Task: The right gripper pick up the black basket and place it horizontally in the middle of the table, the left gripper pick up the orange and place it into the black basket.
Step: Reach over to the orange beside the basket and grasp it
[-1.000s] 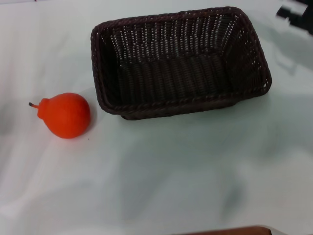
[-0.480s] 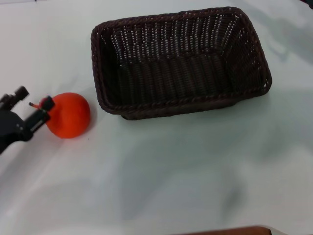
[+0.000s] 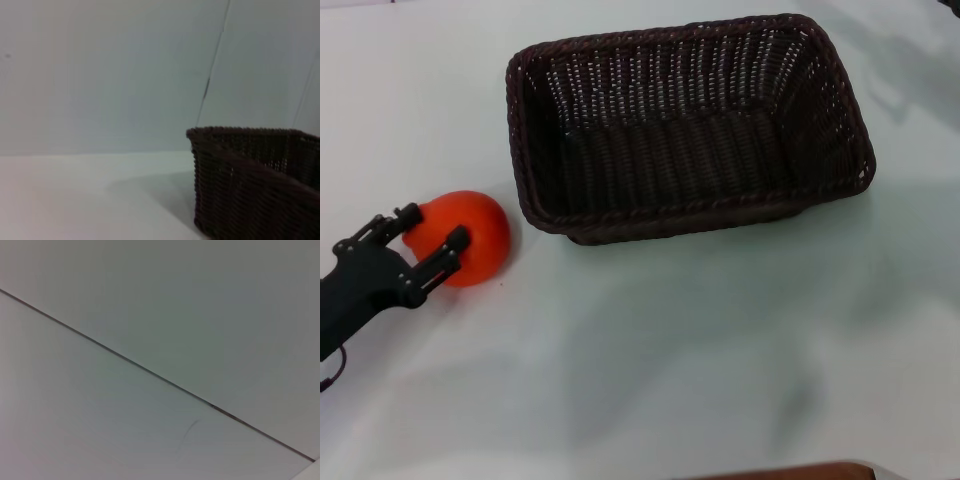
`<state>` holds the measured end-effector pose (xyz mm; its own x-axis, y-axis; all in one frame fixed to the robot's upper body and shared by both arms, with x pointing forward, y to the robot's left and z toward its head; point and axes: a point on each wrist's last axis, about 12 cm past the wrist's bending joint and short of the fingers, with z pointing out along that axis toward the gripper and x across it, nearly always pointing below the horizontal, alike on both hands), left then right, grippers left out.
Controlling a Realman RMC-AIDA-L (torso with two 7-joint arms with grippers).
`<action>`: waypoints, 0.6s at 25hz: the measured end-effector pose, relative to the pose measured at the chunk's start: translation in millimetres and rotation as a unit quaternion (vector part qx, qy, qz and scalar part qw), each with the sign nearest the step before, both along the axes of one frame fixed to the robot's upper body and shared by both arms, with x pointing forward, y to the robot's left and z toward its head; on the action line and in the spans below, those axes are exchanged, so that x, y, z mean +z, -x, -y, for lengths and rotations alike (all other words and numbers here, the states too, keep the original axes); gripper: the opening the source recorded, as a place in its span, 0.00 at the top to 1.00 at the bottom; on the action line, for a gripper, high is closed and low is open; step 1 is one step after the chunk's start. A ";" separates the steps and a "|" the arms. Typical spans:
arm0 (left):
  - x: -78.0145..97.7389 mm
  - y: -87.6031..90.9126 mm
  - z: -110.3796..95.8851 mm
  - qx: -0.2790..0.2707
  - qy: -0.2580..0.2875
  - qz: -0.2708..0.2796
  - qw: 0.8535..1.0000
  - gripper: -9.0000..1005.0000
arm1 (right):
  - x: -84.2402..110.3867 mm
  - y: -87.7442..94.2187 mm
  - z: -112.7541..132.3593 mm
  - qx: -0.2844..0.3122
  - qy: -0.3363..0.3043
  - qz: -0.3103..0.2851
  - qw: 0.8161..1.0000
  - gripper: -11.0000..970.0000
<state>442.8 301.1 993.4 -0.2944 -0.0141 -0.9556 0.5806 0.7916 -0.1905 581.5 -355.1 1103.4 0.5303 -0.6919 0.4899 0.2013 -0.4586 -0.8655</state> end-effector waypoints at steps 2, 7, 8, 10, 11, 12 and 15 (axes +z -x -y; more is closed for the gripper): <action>-0.9 -1.4 0.1 0.000 -0.007 -0.001 1.000 0.30 | -0.9 0.7 -0.1 -0.001 0.000 -0.001 1.000 0.27; -1.2 -1.9 0.4 -0.004 -0.024 0.010 1.000 0.37 | -4.1 1.9 1.7 -0.008 -0.001 -0.007 1.000 0.27; -1.2 -2.0 0.9 -0.005 -0.025 0.012 1.000 0.40 | -4.1 1.9 1.7 -0.008 -0.001 -0.007 1.000 0.27; -1.0 -3.0 2.4 -0.009 -0.027 0.013 1.000 0.47 | -4.5 2.0 1.8 -0.009 0.000 -0.007 1.000 0.27; -0.9 -3.6 3.2 -0.011 -0.027 0.013 0.999 0.51 | -4.9 1.9 1.9 -0.010 0.000 -0.008 1.000 0.27; -0.8 -4.2 4.0 -0.013 -0.027 0.014 0.999 0.58 | -5.1 1.9 2.0 -0.011 0.001 -0.008 1.000 0.27; -0.3 -5.0 4.5 -0.012 -0.025 0.015 0.999 0.74 | -5.8 1.8 2.1 -0.013 0.001 -0.010 1.000 0.27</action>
